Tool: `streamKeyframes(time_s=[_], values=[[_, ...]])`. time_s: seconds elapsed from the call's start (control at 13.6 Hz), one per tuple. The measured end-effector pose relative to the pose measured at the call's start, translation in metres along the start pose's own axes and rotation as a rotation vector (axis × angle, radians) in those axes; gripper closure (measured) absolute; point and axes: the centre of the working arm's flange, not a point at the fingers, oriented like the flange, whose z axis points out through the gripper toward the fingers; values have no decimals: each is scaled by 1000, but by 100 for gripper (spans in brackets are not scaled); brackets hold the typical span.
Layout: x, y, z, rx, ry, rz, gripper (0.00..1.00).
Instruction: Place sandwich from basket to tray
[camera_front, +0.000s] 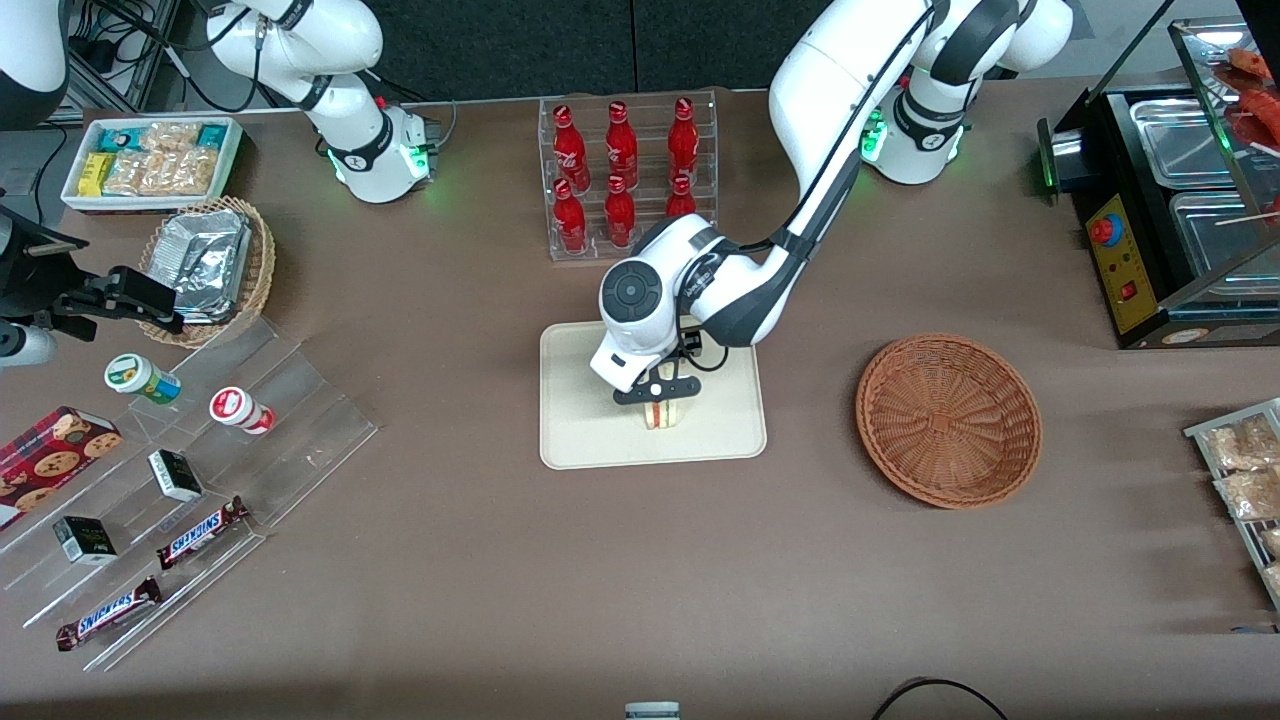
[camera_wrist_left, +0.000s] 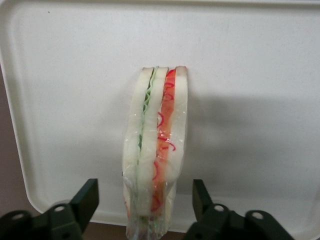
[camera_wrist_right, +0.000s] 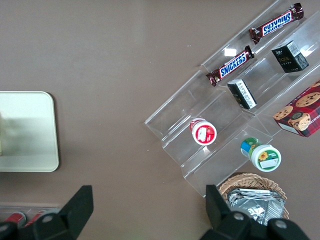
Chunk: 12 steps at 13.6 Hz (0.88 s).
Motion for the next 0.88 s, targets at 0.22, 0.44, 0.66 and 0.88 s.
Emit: streamKeyframes(time_s=[0.22,0.44,0.66,0.88], values=[[17,-16,-33,1,25,-34,0],[53,-61,-77,-1,57,-113,0],[91,-106,-94,-17,63,-135,0],[123,-160,-108,-3,33,-115,0]])
